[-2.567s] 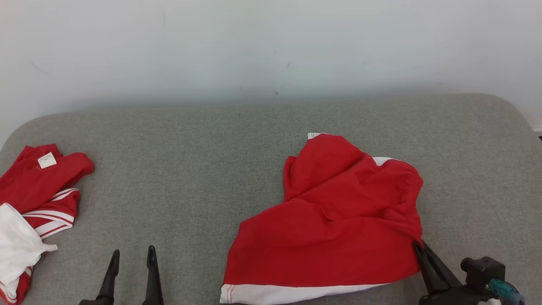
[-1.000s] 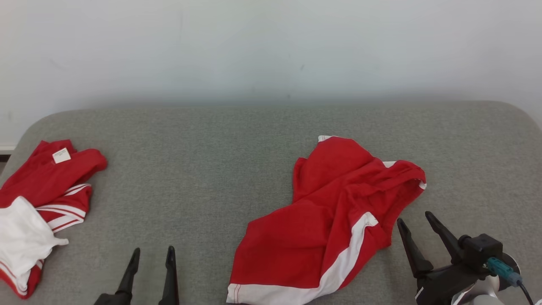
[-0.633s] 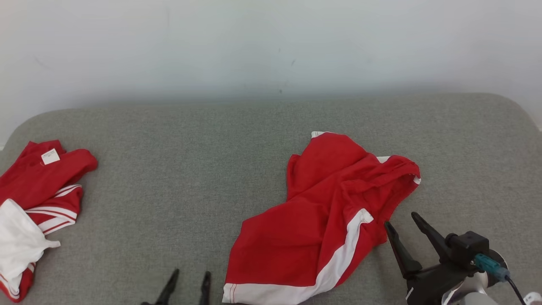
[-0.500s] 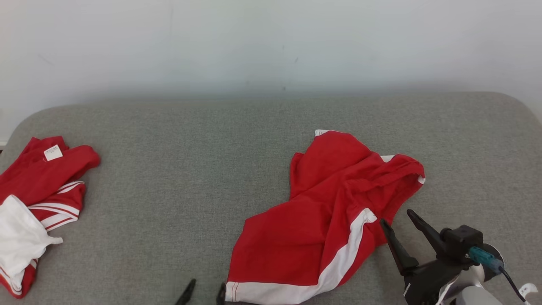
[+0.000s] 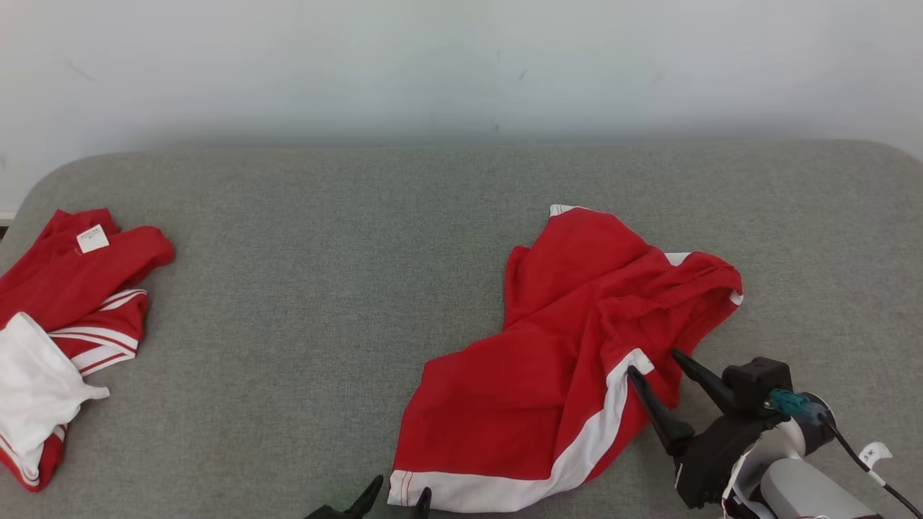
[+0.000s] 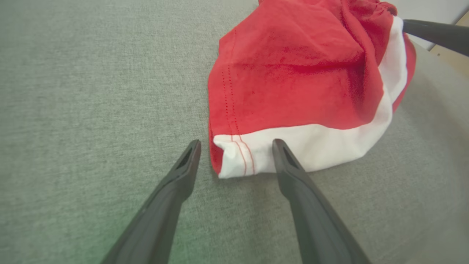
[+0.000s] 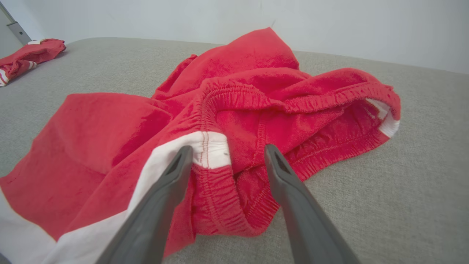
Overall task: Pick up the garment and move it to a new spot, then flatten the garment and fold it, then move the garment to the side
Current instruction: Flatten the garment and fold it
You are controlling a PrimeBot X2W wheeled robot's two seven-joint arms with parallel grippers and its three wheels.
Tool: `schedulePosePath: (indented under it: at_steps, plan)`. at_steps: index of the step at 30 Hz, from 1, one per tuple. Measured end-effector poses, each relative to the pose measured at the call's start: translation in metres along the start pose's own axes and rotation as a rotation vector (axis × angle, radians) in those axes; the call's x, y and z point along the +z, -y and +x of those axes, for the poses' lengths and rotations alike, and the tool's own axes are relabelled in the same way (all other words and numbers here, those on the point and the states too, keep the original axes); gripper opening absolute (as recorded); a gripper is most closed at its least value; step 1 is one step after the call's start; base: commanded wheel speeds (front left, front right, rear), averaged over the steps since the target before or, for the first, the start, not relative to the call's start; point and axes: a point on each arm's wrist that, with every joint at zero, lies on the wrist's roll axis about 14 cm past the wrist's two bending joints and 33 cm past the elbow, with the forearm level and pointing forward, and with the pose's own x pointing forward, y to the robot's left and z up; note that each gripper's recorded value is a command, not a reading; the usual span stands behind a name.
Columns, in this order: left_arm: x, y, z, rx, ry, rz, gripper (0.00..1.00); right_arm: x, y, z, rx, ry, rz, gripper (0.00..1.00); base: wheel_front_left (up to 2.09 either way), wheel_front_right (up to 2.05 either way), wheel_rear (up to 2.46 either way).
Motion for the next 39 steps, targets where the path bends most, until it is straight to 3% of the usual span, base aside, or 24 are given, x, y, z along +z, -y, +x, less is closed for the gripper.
schedulePosePath:
  at_steps: [1, 2, 3, 4, 5, 12, 20, 26, 32, 39]
  plan:
    - [-0.002, 0.000, 0.001, 0.000, -0.006, -0.005, 1.00, -0.001, -0.002, 0.002, 0.007, -0.005, 0.006, 1.00, 0.00, 0.00, 0.00]
    - [-0.005, -0.001, 0.001, 0.001, -0.017, -0.011, 0.98, -0.003, -0.003, 0.004, 0.013, -0.015, 0.013, 0.92, 0.00, 0.00, 0.00]
    - [-0.007, -0.001, 0.001, 0.003, -0.026, -0.013, 0.55, -0.005, -0.005, 0.006, 0.019, -0.026, 0.019, 0.45, 0.00, 0.00, 0.00]
    - [-0.009, -0.002, 0.002, 0.007, -0.032, -0.019, 0.27, -0.007, -0.007, 0.008, 0.025, -0.034, 0.027, 0.18, 0.00, 0.00, 0.00]
    - [-0.010, -0.003, 0.003, 0.009, -0.037, -0.031, 0.00, -0.009, -0.009, 0.009, 0.033, -0.042, 0.029, 0.00, 0.00, 0.00, 0.00]
    - [-0.003, -0.005, 0.007, 0.021, -0.021, -0.069, 0.00, -0.001, -0.015, 0.011, 0.058, 0.005, 0.051, 0.00, 0.00, 0.00, 0.00]
    - [0.032, -0.019, -0.006, 0.081, 0.122, -0.104, 0.00, 0.013, -0.023, -0.020, 0.070, 0.103, 0.099, 0.00, 0.00, 0.00, 0.00]
    - [0.074, -0.033, 0.003, 0.084, 0.229, -0.044, 0.00, 0.059, -0.019, -0.025, 0.066, 0.254, 0.125, 0.00, 0.00, 0.00, 0.00]
    - [0.181, -0.042, 0.049, 0.012, 0.393, 0.113, 0.00, 0.137, 0.002, -0.004, 0.057, 0.431, 0.119, 0.00, 0.00, 0.00, 0.00]
    - [0.326, -0.040, 0.103, -0.065, 0.555, 0.165, 0.00, 0.240, 0.040, 0.036, 0.042, 0.591, 0.190, 0.00, 0.00, 0.00, 0.00]
